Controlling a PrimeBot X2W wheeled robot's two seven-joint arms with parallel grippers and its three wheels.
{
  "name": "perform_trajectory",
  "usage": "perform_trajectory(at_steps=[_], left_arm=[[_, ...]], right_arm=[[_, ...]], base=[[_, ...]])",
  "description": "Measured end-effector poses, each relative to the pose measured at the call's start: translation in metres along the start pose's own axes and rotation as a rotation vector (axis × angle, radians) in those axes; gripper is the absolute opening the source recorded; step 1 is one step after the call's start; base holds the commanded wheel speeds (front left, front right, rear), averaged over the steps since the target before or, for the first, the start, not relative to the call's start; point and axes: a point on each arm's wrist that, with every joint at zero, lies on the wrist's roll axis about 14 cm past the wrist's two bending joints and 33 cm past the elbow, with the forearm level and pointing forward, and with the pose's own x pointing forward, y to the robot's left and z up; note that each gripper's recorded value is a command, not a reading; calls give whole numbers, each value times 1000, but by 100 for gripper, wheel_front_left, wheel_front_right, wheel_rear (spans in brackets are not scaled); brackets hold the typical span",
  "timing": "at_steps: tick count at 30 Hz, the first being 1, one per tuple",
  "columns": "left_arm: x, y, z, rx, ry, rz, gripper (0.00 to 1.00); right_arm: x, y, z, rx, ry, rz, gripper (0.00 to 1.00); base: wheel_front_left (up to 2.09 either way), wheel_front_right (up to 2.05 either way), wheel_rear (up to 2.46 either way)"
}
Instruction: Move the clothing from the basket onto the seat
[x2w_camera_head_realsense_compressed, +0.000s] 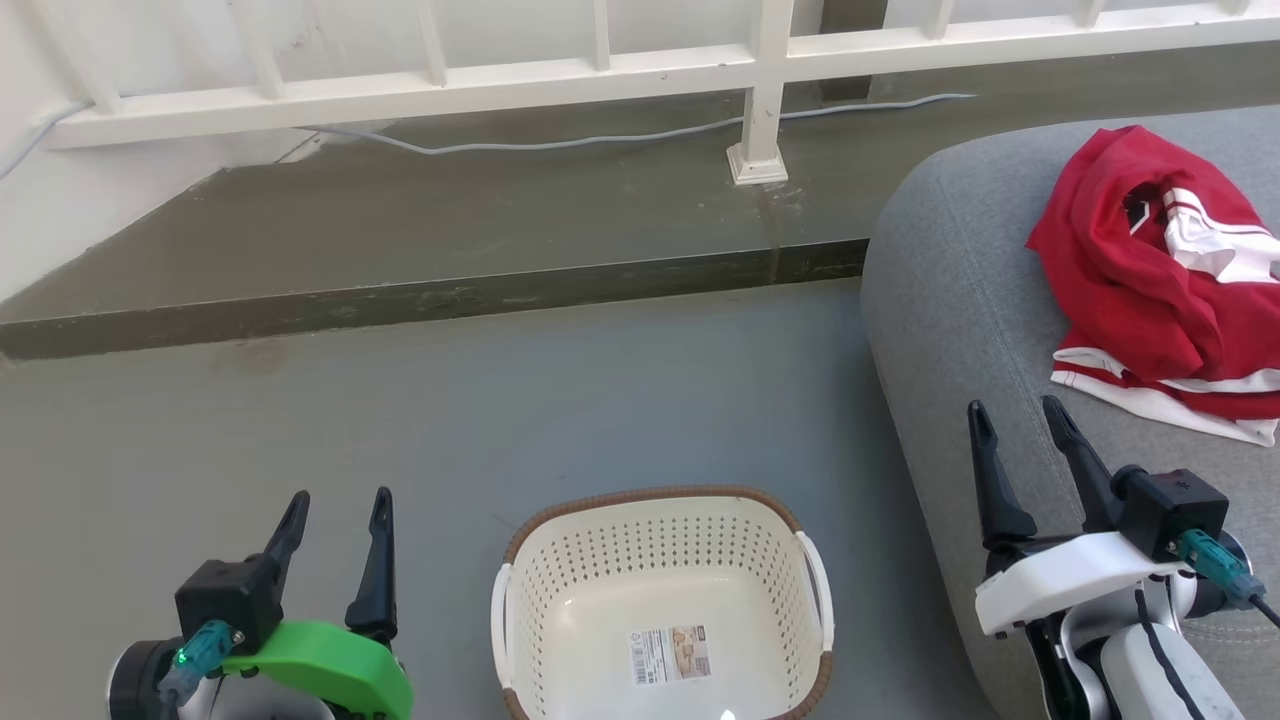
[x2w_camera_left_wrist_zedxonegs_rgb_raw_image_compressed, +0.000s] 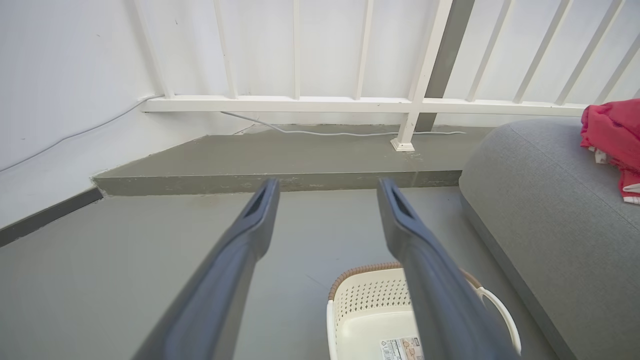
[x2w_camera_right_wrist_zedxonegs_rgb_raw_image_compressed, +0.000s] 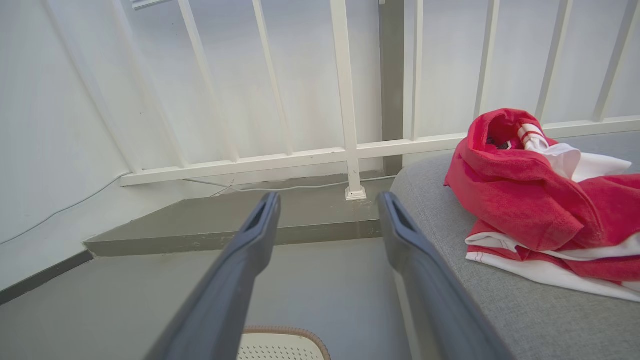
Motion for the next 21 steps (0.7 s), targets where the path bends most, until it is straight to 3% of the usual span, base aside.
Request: perform_trajectory(at_steps=[20,21], left_arm=[[-1,-2,1,32,7,6,100],[-1,-2,1,32,5,6,0]], right_arm=[[-1,3,2,-12,22,7,100],[0,3,2,-12,22,7,0]], base=[[0,0,0],[0,0,0]])
